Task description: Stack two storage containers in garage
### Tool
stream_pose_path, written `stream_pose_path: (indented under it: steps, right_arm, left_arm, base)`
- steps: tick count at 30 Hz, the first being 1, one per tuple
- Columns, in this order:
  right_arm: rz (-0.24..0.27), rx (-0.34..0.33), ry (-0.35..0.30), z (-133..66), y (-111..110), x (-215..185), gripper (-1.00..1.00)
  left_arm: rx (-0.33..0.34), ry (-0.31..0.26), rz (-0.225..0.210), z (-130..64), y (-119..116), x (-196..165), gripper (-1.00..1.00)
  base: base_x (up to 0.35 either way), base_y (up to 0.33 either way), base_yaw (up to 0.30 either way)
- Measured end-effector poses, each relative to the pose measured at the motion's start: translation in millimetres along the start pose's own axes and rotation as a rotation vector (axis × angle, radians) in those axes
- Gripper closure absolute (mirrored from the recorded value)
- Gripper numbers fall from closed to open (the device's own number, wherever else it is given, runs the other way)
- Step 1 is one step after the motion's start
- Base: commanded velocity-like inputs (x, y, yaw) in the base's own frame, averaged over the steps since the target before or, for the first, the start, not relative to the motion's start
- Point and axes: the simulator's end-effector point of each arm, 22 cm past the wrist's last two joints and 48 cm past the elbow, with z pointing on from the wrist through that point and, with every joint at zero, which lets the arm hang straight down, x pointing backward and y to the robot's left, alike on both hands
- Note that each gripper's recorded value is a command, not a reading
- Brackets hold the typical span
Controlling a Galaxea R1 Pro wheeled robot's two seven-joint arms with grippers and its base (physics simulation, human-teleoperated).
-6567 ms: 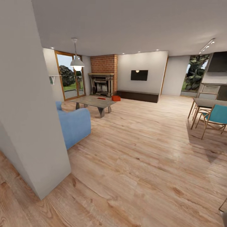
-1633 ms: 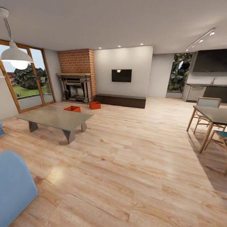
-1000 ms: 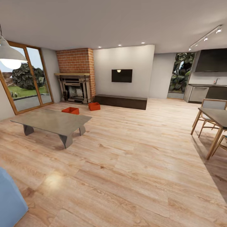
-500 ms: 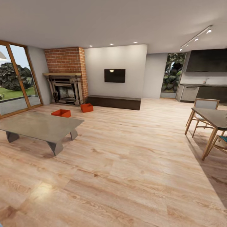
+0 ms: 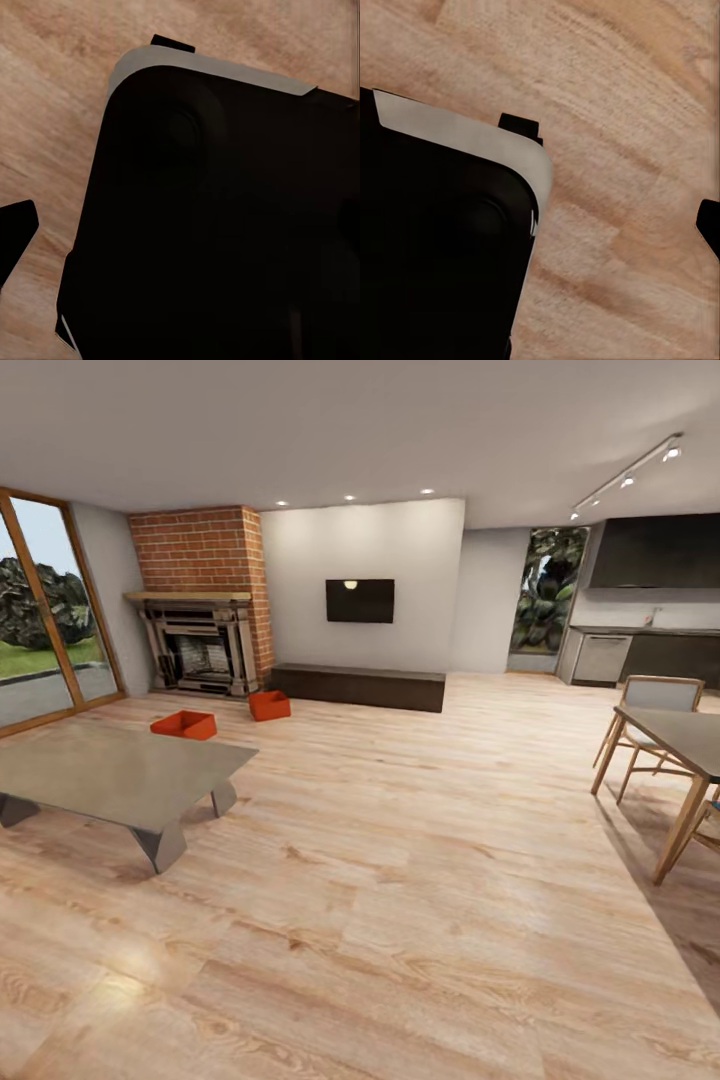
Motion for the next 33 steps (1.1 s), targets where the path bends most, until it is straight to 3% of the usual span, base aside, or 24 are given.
stream_pose_path:
  steps: [33]
  right_arm:
    - [0.019, 0.001, -0.008, 0.0, 0.7, -1.9, -1.0]
  left_arm:
    - [0.004, 0.002, 0.006, 0.0, -2.4, 0.7, -1.0]
  base:
    - [0.324, 0.0, 0.0]
